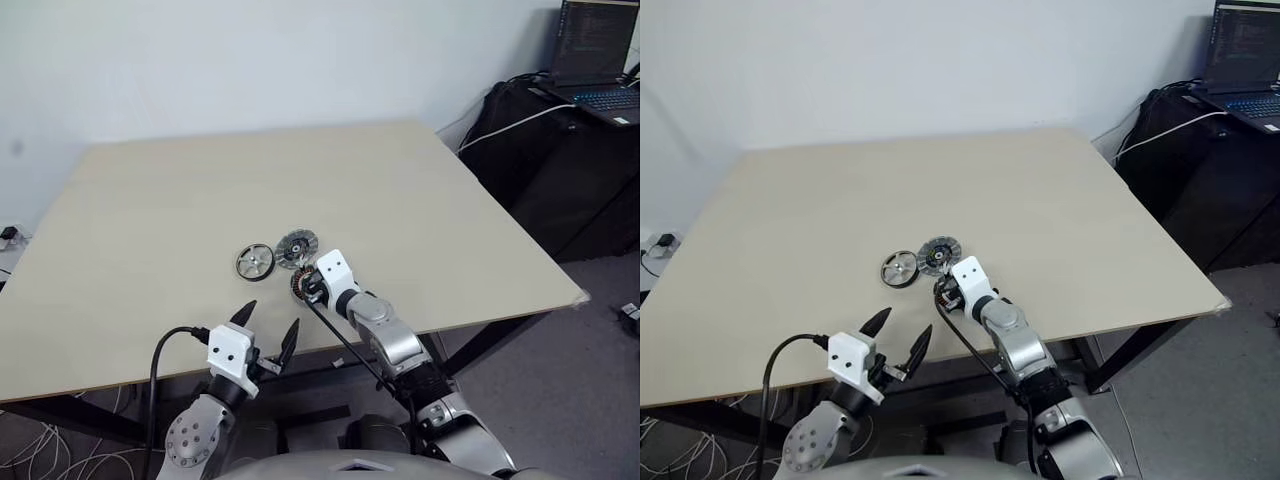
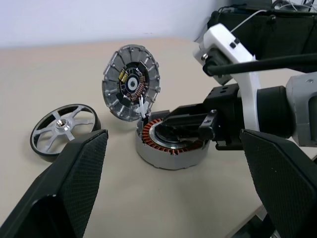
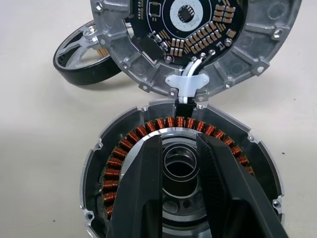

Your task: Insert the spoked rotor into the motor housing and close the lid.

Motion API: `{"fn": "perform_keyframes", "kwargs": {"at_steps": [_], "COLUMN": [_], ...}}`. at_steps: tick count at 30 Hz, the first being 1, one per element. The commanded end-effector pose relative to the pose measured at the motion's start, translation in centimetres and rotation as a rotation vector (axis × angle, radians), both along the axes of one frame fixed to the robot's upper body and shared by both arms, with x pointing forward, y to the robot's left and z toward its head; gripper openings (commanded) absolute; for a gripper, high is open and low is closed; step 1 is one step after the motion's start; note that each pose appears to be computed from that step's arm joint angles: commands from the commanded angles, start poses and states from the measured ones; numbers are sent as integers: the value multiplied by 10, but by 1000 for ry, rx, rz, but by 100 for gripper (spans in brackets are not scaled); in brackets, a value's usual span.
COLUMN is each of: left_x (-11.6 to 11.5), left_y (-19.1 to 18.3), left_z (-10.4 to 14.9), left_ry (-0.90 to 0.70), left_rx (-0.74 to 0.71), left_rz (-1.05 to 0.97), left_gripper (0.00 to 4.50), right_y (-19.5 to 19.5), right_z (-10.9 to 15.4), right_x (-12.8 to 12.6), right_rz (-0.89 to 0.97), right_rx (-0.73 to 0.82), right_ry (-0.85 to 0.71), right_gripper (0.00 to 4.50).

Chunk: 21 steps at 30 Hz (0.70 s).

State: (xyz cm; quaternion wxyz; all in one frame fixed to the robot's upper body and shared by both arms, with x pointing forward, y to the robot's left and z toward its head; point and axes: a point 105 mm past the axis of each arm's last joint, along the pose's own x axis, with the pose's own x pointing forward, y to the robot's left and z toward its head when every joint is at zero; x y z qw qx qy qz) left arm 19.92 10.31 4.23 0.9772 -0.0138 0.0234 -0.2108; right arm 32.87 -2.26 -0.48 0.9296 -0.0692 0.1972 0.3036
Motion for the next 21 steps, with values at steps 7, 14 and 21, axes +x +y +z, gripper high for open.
{"fn": "perform_keyframes", "kwargs": {"at_steps": [7,14,21], "left_x": [-3,1,5], "left_y": [7,-1,-3], "left_z": [6,13,15], "left_ry": [-39,-50,-50], "left_rx": [-7,-16,-19], "left_rz": [0,-4,1], "left_gripper": [450,450,450], "right_y": [0,-4,1], "right_z": [14,13,17], "right_x": [-2,-2,0], "right_rz": [28,19,32], "right_rx": [38,31,43], "right_ry": [-33,-29,-37], "right_gripper": [69,69,219]}}
